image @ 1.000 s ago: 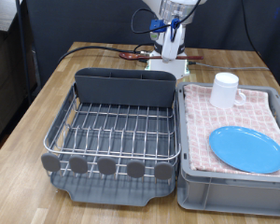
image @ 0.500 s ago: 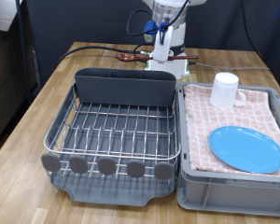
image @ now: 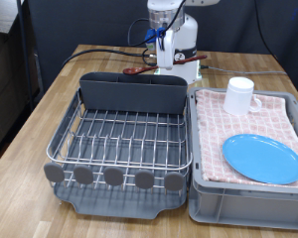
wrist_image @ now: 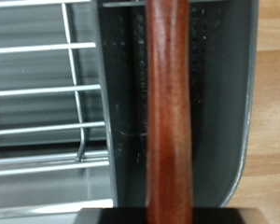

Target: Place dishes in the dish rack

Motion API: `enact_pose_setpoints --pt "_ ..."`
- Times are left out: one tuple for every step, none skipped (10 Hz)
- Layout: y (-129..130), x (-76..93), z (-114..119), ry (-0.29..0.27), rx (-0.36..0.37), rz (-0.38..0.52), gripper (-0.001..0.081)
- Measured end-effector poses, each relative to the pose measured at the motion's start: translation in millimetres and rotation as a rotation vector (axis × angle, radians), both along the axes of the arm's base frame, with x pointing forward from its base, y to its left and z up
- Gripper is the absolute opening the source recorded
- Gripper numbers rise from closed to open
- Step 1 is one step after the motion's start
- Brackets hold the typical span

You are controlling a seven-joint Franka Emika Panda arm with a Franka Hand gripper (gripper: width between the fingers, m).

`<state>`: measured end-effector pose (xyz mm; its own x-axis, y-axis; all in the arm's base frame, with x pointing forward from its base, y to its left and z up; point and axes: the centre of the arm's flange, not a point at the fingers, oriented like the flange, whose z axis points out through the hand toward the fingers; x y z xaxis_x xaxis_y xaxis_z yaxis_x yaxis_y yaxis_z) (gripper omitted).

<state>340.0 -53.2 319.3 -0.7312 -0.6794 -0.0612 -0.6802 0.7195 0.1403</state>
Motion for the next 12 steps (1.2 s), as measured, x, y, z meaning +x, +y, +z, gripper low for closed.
enact_pose_setpoints --pt "-4.1 -2.5 -0.8 0.005 0.039 0.005 0.0091" --pt "-8.4 -5.3 -2.0 0.012 0.079 0.010 0.0091" --pt "-12.8 -7.8 -3.6 0.011 0.122 0.022 0.0091" --pt "-16.7 -9.7 -4.9 0.007 0.157 0.043 0.0091" --pt "-20.2 -10.6 -5.1 0.000 0.180 0.063 0.0091" --pt "-23.1 -11.4 -5.4 -0.005 0.193 0.078 0.0091" --pt "-25.4 -12.3 -5.9 -0.004 0.205 0.084 0.0091" --pt "-27.9 -13.1 -6.4 -0.003 0.218 0.086 0.0091" --pt "-30.8 -13.8 -7.3 -0.002 0.228 0.087 0.0091" --pt "-33.7 -14.3 -8.3 0.001 0.237 0.088 0.0091" --pt "-36.4 -14.7 -9.9 0.002 0.244 0.091 0.0091" --pt "-39.4 -14.7 -11.9 0.003 0.251 0.093 0.0091"
